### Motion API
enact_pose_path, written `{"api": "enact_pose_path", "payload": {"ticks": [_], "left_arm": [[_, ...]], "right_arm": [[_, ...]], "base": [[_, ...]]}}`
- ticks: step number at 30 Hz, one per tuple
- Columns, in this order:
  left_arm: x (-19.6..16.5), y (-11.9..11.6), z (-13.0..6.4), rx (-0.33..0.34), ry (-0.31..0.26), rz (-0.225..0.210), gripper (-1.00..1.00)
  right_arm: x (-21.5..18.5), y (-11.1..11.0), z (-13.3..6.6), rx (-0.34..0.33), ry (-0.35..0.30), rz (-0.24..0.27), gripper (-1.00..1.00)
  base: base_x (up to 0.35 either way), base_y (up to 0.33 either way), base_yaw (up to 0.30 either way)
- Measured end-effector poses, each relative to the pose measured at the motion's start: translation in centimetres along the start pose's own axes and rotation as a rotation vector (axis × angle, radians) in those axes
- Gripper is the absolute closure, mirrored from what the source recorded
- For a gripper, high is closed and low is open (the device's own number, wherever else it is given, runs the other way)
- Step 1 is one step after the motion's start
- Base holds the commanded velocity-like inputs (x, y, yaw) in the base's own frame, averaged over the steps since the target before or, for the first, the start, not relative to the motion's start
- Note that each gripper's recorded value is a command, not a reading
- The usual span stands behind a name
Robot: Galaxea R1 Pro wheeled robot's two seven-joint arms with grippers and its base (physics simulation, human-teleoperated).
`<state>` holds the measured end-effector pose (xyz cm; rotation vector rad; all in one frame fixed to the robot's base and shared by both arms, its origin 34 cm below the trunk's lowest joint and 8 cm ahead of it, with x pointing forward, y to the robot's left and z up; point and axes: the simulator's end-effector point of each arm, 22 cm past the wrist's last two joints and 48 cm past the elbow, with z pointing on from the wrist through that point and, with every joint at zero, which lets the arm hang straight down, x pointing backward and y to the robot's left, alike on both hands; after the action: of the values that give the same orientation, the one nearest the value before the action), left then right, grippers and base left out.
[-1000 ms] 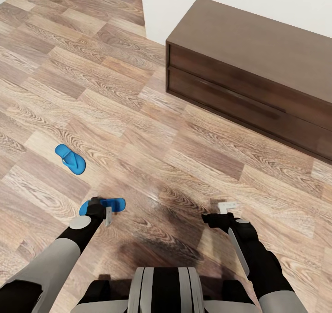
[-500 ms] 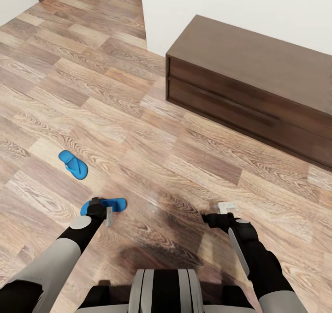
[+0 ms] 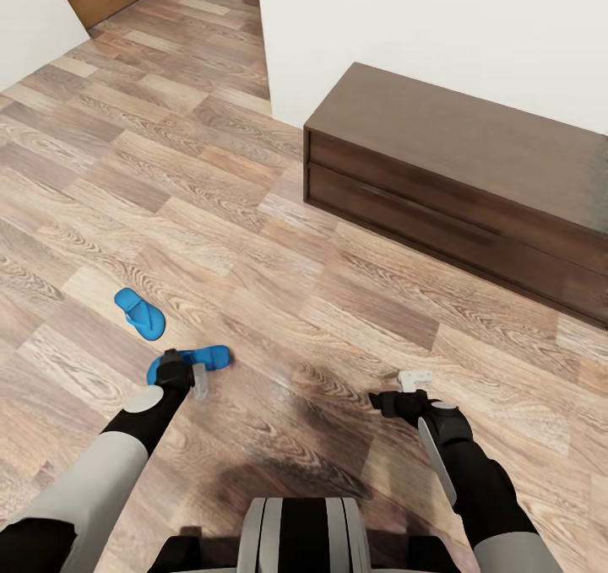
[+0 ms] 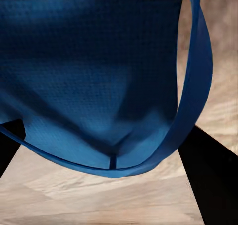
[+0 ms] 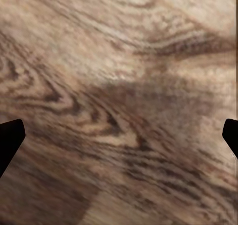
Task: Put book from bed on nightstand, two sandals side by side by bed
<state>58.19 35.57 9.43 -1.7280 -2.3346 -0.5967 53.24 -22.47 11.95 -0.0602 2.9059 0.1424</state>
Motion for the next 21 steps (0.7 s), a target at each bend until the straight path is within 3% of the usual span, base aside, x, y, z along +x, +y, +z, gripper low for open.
{"api": "enact_pose_path", "payload": {"ticks": [5, 9, 13, 14, 15, 17, 21], "left_arm": [[-2.8, 0.9, -2.6, 0.016, -0.055, -0.096, 1.00], [-4.0, 2.5, -4.6, 0.012, -0.097, -0.209, 1.00], [-4.4, 7.5, -8.5, -0.038, -0.169, -0.435, 1.00], [-4.4, 9.2, -10.2, -0.045, -0.200, -0.531, 1.00], [-4.3, 9.9, -10.9, -0.049, -0.215, -0.563, 1.00], [-3.9, 11.9, -12.7, -0.057, -0.266, -0.669, 1.00], [-1.6, 14.7, -14.6, -0.080, -0.315, -0.819, 1.00]], "right_arm": [[-0.1, 0.2, -0.5, -0.001, 0.000, -0.002, -1.00], [-0.5, 0.2, -0.9, 0.000, -0.006, -0.003, -1.00], [-1.2, 0.1, -1.5, 0.004, -0.020, -0.004, -1.00], [-1.3, 0.0, -1.7, 0.008, -0.022, -0.003, -1.00], [-1.5, 0.0, -1.8, 0.009, -0.025, -0.003, -1.00], [-1.8, 0.1, -2.2, 0.009, -0.029, -0.004, -1.00], [-2.3, 0.1, -2.9, 0.010, -0.026, -0.003, -1.00]], "base": [[0.000, 0.000, 0.000], [0.000, 0.000, 0.000], [0.000, 0.000, 0.000], [0.000, 0.000, 0.000], [0.000, 0.000, 0.000], [0.000, 0.000, 0.000], [0.000, 0.000, 0.000]]}}
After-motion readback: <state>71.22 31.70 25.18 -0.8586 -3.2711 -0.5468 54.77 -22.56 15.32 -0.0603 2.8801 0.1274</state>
